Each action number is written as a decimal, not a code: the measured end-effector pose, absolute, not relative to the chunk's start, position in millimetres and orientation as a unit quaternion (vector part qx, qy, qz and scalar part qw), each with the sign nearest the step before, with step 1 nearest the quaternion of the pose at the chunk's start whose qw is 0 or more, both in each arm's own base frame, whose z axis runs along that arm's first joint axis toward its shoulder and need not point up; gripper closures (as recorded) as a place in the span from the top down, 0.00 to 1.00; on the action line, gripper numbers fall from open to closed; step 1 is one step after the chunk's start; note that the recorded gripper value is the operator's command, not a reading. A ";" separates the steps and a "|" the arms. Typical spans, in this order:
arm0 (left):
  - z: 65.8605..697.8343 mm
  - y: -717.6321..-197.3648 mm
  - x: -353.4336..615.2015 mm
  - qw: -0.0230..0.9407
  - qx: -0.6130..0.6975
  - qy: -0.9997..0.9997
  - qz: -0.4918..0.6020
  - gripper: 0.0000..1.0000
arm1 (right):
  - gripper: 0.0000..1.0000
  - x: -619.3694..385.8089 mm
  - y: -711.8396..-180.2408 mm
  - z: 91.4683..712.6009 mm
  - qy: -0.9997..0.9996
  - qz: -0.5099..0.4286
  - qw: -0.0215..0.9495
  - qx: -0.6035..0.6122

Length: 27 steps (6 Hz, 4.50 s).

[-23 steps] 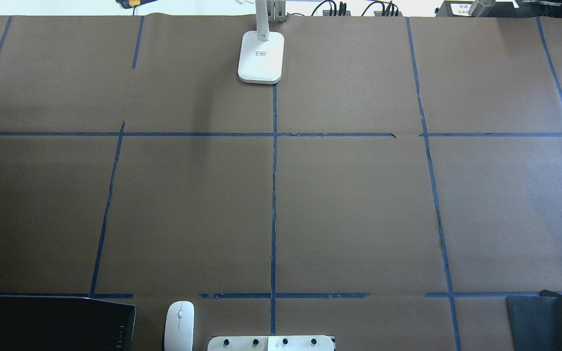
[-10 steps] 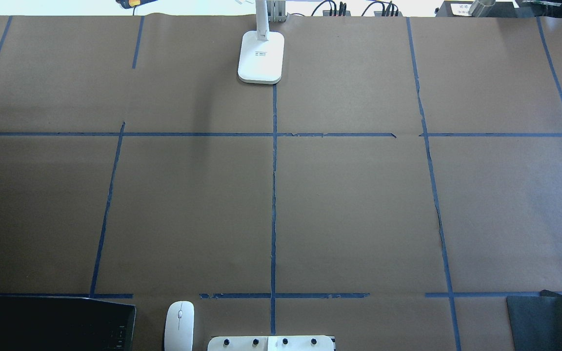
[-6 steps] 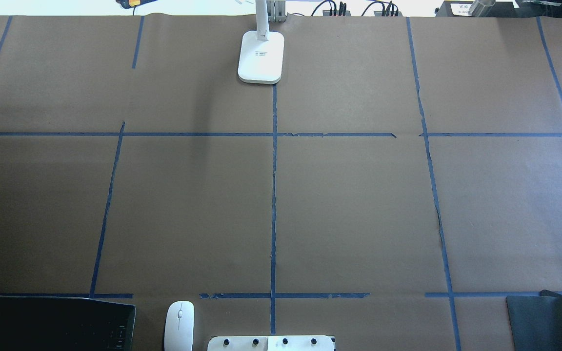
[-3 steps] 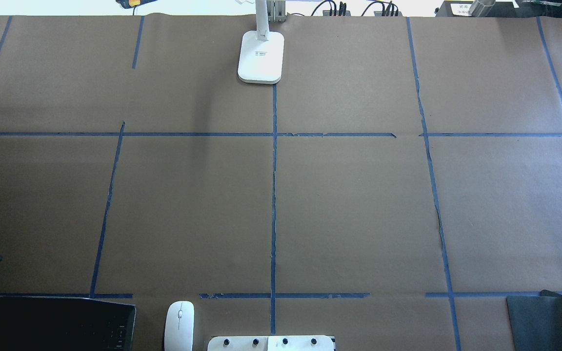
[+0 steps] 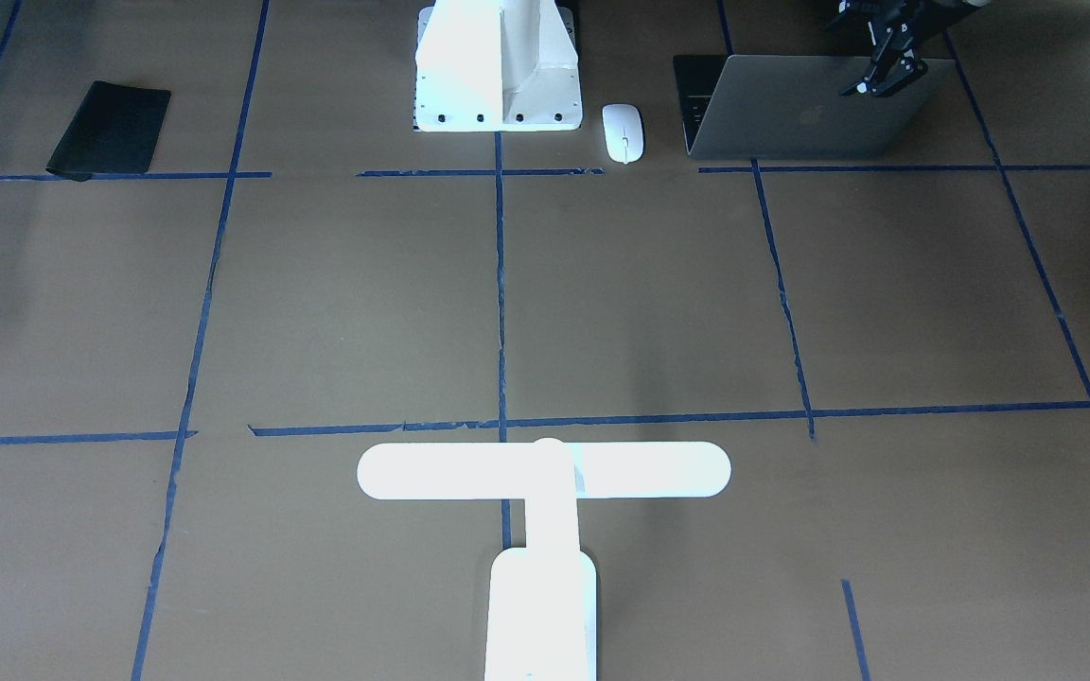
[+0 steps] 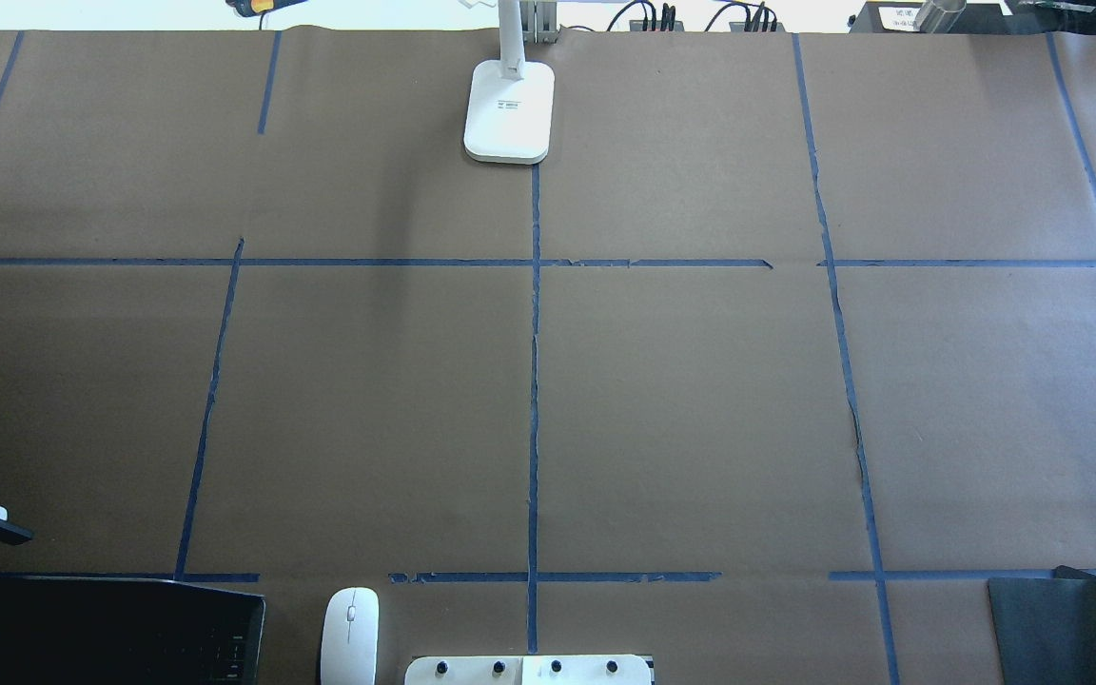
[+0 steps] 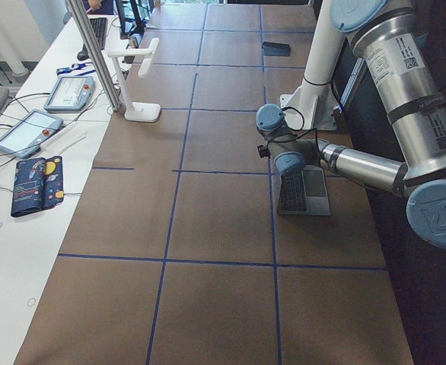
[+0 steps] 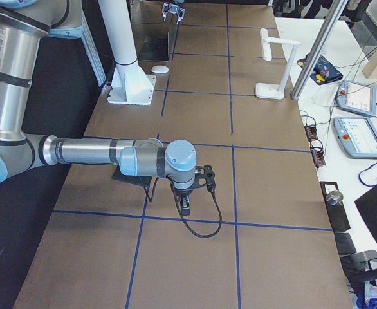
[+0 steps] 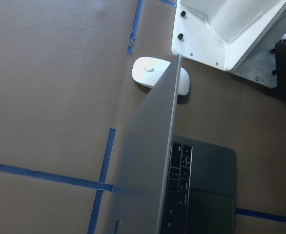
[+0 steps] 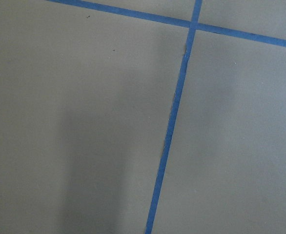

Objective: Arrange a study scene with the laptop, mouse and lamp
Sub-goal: 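Reach the left gripper down to the closed laptop near the robot and grasp it, then slide the laptop with the left gripper toward the lamp, lifting its lid open, then release the laptop lid and withdraw the left gripper toward its side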

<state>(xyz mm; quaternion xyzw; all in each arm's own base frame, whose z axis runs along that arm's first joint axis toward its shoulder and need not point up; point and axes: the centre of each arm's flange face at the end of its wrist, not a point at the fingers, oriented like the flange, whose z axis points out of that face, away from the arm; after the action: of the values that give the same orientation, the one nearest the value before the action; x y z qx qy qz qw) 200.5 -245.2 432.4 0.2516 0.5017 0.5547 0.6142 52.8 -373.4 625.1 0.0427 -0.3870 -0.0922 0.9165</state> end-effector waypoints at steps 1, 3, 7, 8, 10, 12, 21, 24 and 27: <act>434.7 -248.6 205.8 0.612 0.251 0.503 0.556 0.02 | 1.00 52.8 -373.4 625.2 -0.387 -0.092 0.917 0.043; 437.7 -255.2 210.1 0.592 0.270 0.495 0.576 0.00 | 1.00 53.0 -374.0 624.9 -0.386 -0.093 0.917 0.043; 431.0 -281.3 182.3 0.584 0.335 0.459 0.580 0.00 | 1.00 52.8 -374.2 624.8 -0.385 -0.093 0.917 0.043; 428.3 -294.2 173.7 0.573 0.362 0.436 0.592 0.00 | 1.00 52.8 -374.2 624.8 -0.386 -0.093 0.917 0.043; 401.9 -338.8 169.2 0.580 0.389 0.405 0.590 0.00 | 1.00 52.7 -374.2 624.8 -0.386 -0.093 0.917 0.043; 360.0 -390.7 175.5 0.588 0.407 0.383 0.585 0.00 | 1.00 53.1 -374.1 624.8 -0.385 -0.092 0.917 0.043; 193.2 -632.5 374.8 0.628 0.419 0.319 0.574 0.11 | 1.00 53.2 -373.4 625.9 -0.386 -0.091 0.917 0.042; 199.9 -634.3 382.5 0.650 0.412 0.327 0.548 0.91 | 1.00 53.2 -373.3 626.2 -0.386 -0.091 0.917 0.041; 200.6 -643.5 342.0 0.665 0.403 0.357 0.517 1.00 | 1.00 53.0 -373.3 626.3 -0.386 -0.091 0.917 0.041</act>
<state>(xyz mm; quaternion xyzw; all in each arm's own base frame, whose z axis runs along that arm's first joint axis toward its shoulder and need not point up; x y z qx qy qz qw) 342.0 -643.5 200.6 0.4034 0.3572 0.5169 0.6652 53.0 -373.3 626.3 0.0410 -0.3857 -0.0911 0.9172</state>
